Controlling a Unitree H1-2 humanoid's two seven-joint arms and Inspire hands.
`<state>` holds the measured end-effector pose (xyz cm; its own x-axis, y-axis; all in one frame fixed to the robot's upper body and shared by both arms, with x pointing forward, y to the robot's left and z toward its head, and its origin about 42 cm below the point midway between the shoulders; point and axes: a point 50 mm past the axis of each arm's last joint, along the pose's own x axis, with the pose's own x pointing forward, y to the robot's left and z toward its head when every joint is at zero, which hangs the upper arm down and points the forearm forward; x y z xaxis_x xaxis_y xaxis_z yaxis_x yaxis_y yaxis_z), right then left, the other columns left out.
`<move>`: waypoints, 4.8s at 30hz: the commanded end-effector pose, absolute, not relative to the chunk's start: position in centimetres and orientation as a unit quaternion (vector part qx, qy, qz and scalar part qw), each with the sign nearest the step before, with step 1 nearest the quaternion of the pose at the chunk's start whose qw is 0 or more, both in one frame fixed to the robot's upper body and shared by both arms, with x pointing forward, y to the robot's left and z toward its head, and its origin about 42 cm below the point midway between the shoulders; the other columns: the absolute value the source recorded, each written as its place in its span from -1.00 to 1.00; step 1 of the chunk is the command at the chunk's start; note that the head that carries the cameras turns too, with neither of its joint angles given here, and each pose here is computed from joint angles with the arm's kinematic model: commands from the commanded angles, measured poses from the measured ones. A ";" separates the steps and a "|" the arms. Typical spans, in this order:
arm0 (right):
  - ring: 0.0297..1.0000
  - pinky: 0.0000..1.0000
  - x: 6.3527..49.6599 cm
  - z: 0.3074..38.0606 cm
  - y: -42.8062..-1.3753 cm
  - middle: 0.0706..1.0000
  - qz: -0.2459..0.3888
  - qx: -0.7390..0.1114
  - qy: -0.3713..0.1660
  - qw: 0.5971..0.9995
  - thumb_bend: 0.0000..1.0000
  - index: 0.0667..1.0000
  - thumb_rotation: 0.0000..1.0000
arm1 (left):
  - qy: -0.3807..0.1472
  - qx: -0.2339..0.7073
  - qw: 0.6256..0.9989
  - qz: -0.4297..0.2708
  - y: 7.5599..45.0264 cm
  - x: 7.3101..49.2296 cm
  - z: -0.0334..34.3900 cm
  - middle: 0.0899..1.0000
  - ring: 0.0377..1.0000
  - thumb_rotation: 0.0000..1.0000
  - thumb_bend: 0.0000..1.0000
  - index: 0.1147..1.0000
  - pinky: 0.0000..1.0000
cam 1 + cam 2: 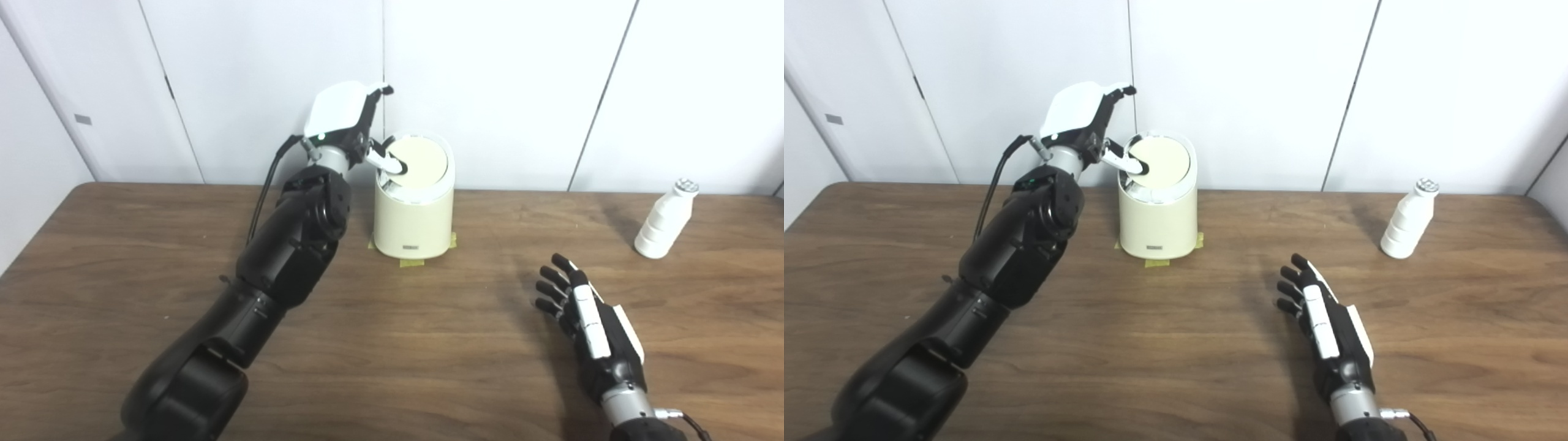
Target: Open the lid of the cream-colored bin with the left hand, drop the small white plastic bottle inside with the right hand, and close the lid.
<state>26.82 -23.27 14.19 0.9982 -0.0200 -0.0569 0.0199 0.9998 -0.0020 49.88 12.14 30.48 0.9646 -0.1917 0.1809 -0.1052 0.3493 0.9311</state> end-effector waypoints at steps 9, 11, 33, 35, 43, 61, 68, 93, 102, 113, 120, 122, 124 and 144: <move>0.72 0.69 27.7 16.3 -22.4 0.74 0.001 -0.002 -0.015 1.000 0.13 0.79 0.86 | -0.189 0.666 0.721 -0.028 10.6 51.7 36.1 0.68 0.65 -1.00 0.99 0.75 0.45; 0.73 0.69 27.7 16.3 -22.4 0.74 0.001 -0.002 -0.015 1.000 0.11 0.79 0.87 | -0.191 0.674 0.713 -0.032 10.5 51.8 36.3 0.69 0.66 -1.00 1.00 0.76 0.45; 0.70 0.66 27.7 16.6 -21.9 0.74 -0.004 0.006 -0.022 1.000 0.18 0.80 0.85 | -0.156 0.728 0.664 -0.068 8.5 52.3 35.1 0.73 0.73 -0.93 1.00 0.80 0.58; 0.70 0.65 27.7 16.6 -21.8 0.74 -0.006 0.008 -0.023 1.000 0.18 0.80 0.84 | -0.157 0.730 0.662 -0.070 8.4 52.2 34.9 0.70 0.68 -0.92 1.00 0.80 0.56; 0.69 0.61 27.6 16.8 -21.9 0.73 -0.010 0.010 -0.026 1.000 0.18 0.80 0.84 | -0.158 0.735 0.655 -0.078 7.7 52.0 33.5 0.70 0.73 -0.89 1.00 0.78 0.68; 0.67 0.58 27.9 16.9 -21.6 0.73 -0.010 0.012 -0.029 0.999 0.16 0.80 0.82 | -0.154 0.744 0.645 -0.087 7.8 51.5 32.1 0.68 0.71 -0.92 1.00 0.80 0.69; 0.66 0.61 28.0 16.9 -21.6 0.71 -0.011 0.007 -0.030 0.999 0.17 0.80 0.82 | -0.153 0.747 0.640 -0.095 8.5 51.3 30.7 0.67 0.69 -0.91 1.00 0.78 0.63; 0.65 0.57 28.4 16.4 -22.4 0.70 -0.010 0.003 -0.026 1.000 0.14 0.80 0.86 | -0.199 0.677 0.706 -0.063 8.8 49.9 39.6 0.69 0.68 -0.93 1.00 0.70 0.45; 0.66 0.58 28.4 16.3 -22.5 0.71 -0.007 0.012 -0.024 1.000 0.15 0.78 0.80 | -0.238 0.644 0.727 -0.025 11.1 47.8 42.9 0.57 0.58 -1.00 0.95 0.49 0.47; 0.67 0.60 28.3 16.2 -23.1 0.72 -0.004 0.010 -0.025 1.000 0.16 0.79 0.79 | -0.245 0.582 0.775 0.008 16.2 44.8 41.1 0.48 0.42 -1.00 0.77 0.42 0.13; 0.67 0.62 28.1 16.2 -23.3 0.72 -0.011 0.004 -0.021 1.000 0.14 0.78 0.78 | -0.227 0.545 0.807 0.004 17.7 43.6 39.6 0.44 0.41 -0.99 0.80 0.41 0.13; 0.67 0.65 28.0 16.3 -23.4 0.72 -0.014 0.001 -0.020 1.000 0.15 0.78 0.78 | -0.220 0.525 0.822 0.005 18.3 43.1 39.3 0.43 0.41 -0.95 0.80 0.41 0.16; 0.67 0.67 27.9 16.4 -23.4 0.72 -0.020 0.003 -0.021 1.000 0.14 0.78 0.79 | -0.210 0.495 0.843 0.004 19.0 42.3 38.5 0.47 0.46 -0.84 0.66 0.51 0.23; 0.67 0.55 28.6 16.3 -25.2 0.71 -0.042 0.018 -0.067 0.997 0.12 0.76 0.69 | -0.168 0.198 0.966 0.004 24.0 33.9 26.0 0.66 0.60 -0.17 -0.13 0.73 0.47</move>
